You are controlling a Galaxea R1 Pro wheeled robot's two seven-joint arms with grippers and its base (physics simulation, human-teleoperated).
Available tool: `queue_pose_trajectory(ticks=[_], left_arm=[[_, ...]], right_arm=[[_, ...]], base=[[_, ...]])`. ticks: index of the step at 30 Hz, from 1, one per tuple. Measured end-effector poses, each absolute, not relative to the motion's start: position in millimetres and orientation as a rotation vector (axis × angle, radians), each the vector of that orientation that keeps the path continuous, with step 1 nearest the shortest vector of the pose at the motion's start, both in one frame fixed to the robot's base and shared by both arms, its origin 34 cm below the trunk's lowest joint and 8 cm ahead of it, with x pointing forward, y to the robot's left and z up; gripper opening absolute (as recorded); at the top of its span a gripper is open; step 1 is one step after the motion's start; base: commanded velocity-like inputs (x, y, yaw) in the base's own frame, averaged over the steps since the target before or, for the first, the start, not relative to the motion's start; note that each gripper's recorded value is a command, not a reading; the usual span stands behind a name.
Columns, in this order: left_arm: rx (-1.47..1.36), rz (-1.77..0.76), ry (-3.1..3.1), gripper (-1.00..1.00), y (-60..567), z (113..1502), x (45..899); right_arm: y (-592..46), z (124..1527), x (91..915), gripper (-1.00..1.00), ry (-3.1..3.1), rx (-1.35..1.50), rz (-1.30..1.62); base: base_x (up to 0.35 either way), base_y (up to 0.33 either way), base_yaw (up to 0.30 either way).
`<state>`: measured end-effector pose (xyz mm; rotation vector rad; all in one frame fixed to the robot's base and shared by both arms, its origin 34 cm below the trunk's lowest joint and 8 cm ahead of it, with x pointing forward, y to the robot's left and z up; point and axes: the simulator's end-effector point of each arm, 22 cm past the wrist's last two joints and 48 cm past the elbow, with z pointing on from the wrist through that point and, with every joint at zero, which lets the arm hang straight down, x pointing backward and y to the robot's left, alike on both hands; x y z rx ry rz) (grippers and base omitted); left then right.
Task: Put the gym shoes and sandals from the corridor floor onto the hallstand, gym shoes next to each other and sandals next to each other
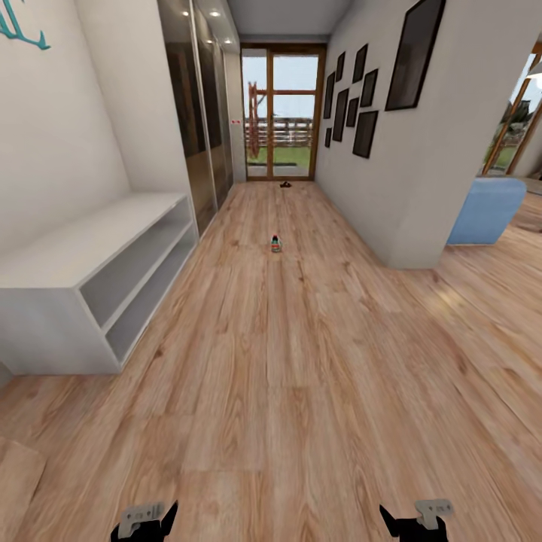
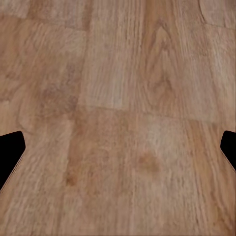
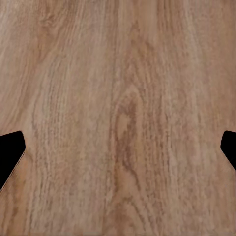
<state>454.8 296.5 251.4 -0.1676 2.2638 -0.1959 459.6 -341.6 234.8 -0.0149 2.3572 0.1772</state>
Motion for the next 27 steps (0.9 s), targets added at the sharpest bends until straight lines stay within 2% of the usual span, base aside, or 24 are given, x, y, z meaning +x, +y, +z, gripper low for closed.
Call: queue_pose_trajectory(ticks=[27], left_arm=[[-0.169, -0.196, 2.263, 1.00, 296.5, 251.5, 454.9]], right_arm=[[-341.6, 234.8, 459.6, 1.00, 2.357, -0.015, 0.177]], base=[[0.340, 0.000, 0.000]])
